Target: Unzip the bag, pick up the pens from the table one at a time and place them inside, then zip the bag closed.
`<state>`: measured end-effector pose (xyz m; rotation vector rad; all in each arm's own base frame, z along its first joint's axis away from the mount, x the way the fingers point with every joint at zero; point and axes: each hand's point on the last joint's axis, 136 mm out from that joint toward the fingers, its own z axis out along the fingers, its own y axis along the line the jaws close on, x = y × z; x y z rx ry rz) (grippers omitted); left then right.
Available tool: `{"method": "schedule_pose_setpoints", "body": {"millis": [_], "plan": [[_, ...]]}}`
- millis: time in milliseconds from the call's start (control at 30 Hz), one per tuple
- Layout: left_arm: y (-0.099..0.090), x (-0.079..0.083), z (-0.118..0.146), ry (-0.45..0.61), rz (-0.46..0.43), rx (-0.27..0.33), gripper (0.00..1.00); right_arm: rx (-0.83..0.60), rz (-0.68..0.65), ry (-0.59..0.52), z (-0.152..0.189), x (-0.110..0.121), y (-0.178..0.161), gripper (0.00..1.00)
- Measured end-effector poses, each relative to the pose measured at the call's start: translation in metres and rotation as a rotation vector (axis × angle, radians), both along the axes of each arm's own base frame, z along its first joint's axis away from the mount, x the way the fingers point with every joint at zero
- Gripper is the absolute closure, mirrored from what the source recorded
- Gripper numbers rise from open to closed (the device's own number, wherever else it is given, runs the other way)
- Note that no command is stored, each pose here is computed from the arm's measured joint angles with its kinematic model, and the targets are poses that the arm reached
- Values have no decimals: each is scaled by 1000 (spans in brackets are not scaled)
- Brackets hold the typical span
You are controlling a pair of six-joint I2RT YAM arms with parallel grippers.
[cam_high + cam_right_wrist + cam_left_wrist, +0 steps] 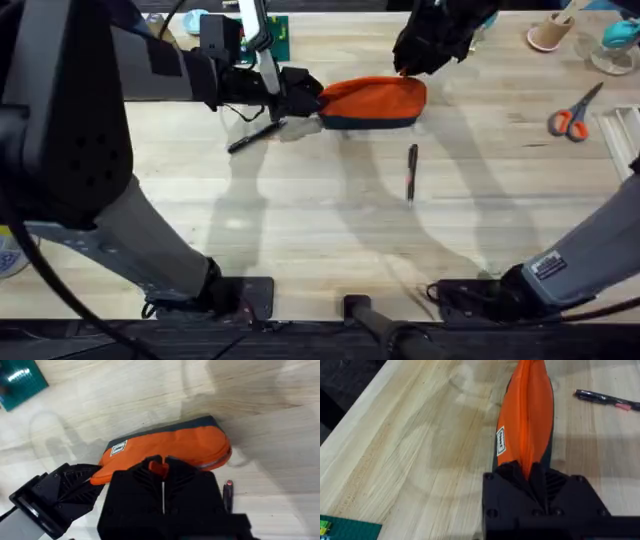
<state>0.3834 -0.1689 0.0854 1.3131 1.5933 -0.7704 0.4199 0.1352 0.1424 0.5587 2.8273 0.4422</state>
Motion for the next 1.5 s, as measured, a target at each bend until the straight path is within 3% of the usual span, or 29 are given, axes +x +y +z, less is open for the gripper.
{"method": "schedule_pose_setpoints", "body": {"millis": [1133,1500], "plan": [[2,1,0,0,6,1,960,-26,255,-141,9,-3,72,970],[8,3,0,0,21,2,960,-23,404,-225,6,-7,123,970]]}}
